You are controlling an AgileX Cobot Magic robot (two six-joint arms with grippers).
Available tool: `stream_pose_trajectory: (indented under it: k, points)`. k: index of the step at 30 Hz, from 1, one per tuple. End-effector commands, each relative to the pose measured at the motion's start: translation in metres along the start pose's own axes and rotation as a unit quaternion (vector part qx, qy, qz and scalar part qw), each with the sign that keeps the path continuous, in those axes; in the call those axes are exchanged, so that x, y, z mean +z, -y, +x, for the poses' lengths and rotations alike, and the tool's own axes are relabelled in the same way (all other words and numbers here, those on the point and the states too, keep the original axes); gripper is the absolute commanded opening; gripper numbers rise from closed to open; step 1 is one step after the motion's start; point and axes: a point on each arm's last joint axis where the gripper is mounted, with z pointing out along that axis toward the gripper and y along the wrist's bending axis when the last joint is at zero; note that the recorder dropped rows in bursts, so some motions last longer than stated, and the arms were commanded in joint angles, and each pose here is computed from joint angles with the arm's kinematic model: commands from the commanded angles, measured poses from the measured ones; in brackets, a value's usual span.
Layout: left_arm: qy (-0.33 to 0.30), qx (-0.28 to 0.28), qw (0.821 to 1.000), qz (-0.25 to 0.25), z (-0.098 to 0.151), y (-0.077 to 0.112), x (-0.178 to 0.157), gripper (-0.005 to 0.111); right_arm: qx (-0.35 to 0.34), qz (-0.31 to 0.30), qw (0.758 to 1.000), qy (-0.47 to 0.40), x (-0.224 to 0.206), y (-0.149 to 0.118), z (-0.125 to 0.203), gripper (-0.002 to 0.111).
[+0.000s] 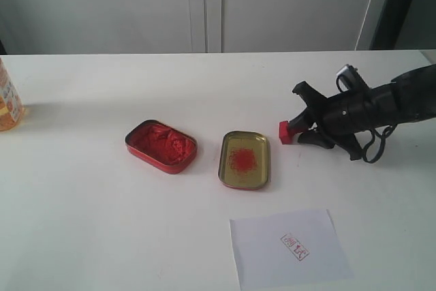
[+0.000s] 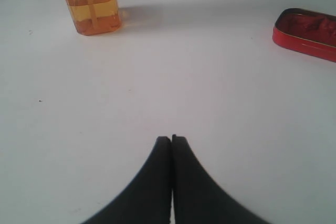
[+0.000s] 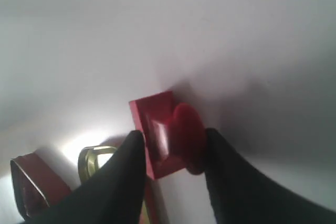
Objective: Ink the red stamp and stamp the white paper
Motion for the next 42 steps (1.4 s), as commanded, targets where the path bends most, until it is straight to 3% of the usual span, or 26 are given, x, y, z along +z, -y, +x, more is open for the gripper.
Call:
stream_pose_trajectory:
  k: [1,20,30,33,42]
  points:
    - [0.002,-0.001,1.0,0.0,0.001,0.0,0.0,0.0,0.003,0.019,1.0,0.01,-0.003,0.005,-0.004,0.041]
    - [0.002,-0.001,1.0,0.0,0.001,0.0,0.0,0.0,-0.001,0.036,0.997,0.065,-0.02,-0.004,-0.014,0.043]
    - [0.002,-0.001,1.0,0.0,0.001,0.0,0.0,0.0,-0.065,0.068,0.991,0.096,-0.037,-0.012,-0.019,0.043]
    - [0.002,-0.001,1.0,0.0,0.001,0.0,0.0,0.0,-0.078,0.073,0.99,0.091,-0.037,-0.011,-0.018,0.037]
    - [0.002,-0.001,1.0,0.0,0.001,0.0,0.0,0.0,-0.14,0.092,0.984,0.064,-0.043,-0.012,-0.014,0.004]
